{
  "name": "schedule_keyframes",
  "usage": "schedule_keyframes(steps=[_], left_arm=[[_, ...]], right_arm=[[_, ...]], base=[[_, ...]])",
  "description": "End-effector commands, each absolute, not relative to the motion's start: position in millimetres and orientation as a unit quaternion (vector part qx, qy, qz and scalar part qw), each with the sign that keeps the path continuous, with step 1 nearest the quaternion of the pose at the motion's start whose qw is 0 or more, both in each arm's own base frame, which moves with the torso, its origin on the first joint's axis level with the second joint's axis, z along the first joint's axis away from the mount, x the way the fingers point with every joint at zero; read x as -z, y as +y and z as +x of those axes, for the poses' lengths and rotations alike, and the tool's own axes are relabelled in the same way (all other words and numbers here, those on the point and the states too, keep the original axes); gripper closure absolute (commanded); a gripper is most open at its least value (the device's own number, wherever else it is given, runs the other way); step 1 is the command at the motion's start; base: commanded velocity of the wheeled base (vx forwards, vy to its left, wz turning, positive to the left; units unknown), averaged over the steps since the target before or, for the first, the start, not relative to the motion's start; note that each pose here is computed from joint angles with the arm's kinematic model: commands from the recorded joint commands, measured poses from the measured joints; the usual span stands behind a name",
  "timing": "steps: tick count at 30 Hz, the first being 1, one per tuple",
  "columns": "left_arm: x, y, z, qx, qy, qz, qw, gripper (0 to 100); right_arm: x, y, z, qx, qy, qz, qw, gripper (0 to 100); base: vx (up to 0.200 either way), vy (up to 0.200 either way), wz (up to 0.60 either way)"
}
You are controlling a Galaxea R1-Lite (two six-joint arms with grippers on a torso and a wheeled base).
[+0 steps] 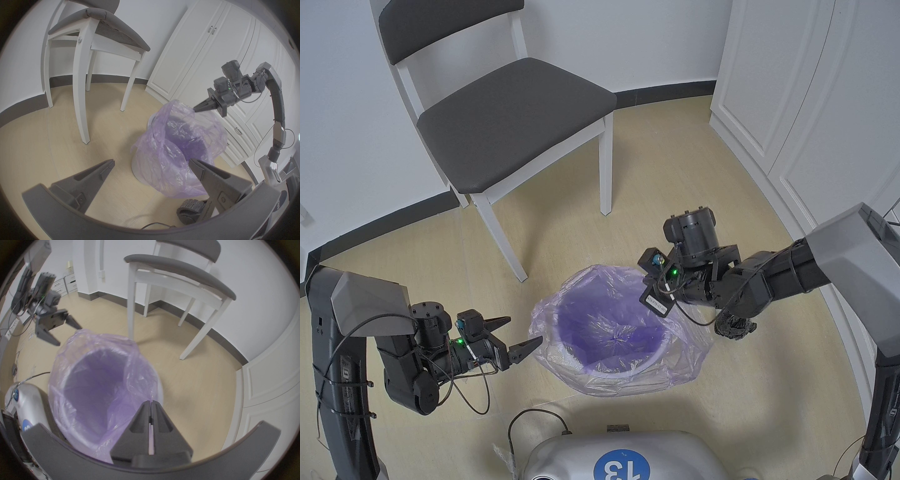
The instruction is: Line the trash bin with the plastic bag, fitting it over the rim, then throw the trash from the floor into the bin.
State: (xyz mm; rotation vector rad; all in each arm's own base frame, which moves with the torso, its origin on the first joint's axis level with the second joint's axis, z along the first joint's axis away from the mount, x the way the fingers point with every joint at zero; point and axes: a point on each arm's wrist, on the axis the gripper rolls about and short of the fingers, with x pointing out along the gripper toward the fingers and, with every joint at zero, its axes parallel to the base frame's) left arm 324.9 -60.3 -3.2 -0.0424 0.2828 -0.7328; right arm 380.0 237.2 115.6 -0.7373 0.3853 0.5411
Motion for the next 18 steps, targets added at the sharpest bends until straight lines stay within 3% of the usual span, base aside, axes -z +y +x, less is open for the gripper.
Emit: schedule_keyframes(steps=[1,14,15,18], left_arm=[[3.0,-60.9,325.7,0.358,0.130,-0.018,0.924,0],[2.6,-59.2,327.7,0.355,0.127,-0.018,0.926,0],[2.6,-59.7,327.6,0.356,0.127,-0.018,0.926,0],[1.4,-59.2,328.0,0.356,0.125,-0.017,0.926,0]], right_arm=[[-106.1,236.5,408.3,-0.242,0.176,-0.348,0.888,100],[-100.4,239.6,458.7,-0.217,0.148,-0.349,0.899,100],[-100.8,239.0,459.3,-0.218,0.151,-0.353,0.897,0],[-99.8,238.9,458.9,-0.221,0.154,-0.352,0.896,0]], base=[[0.000,0.000,0.00],[0.000,0.000,0.00],[0.000,0.000,0.00],[0.000,0.000,0.00]])
